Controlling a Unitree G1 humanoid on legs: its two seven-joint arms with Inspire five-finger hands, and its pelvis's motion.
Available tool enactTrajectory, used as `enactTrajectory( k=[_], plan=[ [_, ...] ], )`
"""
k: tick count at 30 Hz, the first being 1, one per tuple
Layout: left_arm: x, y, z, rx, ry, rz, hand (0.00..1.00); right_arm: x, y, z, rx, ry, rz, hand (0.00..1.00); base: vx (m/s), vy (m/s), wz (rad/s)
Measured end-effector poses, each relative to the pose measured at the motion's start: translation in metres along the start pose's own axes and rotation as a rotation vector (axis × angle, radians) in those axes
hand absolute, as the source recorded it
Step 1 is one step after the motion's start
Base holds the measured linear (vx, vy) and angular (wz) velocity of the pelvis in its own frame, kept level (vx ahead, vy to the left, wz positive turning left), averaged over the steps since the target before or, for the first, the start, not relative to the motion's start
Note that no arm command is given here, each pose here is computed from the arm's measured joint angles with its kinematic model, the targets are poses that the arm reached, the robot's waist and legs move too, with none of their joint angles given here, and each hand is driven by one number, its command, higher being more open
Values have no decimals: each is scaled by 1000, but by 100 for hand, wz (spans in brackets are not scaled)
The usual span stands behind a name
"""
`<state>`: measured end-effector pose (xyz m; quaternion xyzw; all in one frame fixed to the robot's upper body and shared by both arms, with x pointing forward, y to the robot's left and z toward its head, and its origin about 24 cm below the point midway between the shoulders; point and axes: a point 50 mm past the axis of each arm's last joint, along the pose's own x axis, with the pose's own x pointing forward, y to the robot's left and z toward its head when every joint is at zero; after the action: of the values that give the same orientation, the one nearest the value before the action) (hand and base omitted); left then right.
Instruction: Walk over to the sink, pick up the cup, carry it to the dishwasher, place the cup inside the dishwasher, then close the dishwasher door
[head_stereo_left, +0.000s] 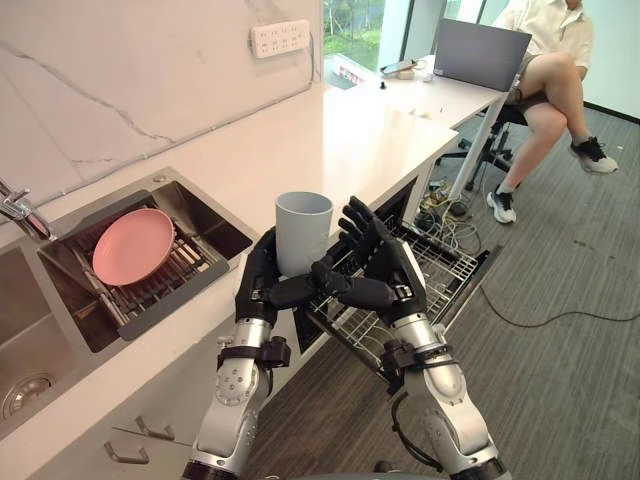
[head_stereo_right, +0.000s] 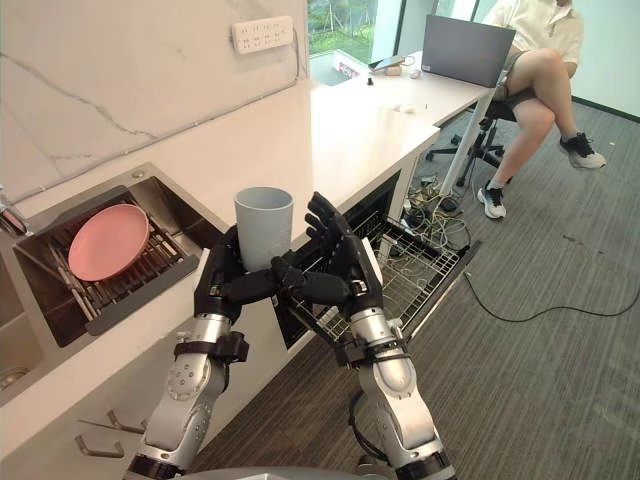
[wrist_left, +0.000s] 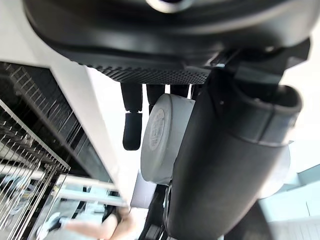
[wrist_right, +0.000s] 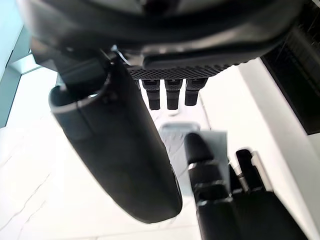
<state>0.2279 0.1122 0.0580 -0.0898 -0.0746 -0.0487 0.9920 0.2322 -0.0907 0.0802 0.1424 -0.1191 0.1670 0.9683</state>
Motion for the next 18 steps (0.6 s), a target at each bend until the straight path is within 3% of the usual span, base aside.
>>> enactTrajectory(
  k=[12,13,18],
  plan=[
    [1,-8,-1,38,-4,-17,30,1,-3,0,-22,-2,-69,90,-19,11,10],
    [1,-8,-1,50,-4,-18,30,1,-4,-1,-23,0,-72,30,-29,14,11],
    [1,-4,-1,168,-15,-27,30,1,-4,-4,-33,15,-82,30,-36,0,8]
  ],
)
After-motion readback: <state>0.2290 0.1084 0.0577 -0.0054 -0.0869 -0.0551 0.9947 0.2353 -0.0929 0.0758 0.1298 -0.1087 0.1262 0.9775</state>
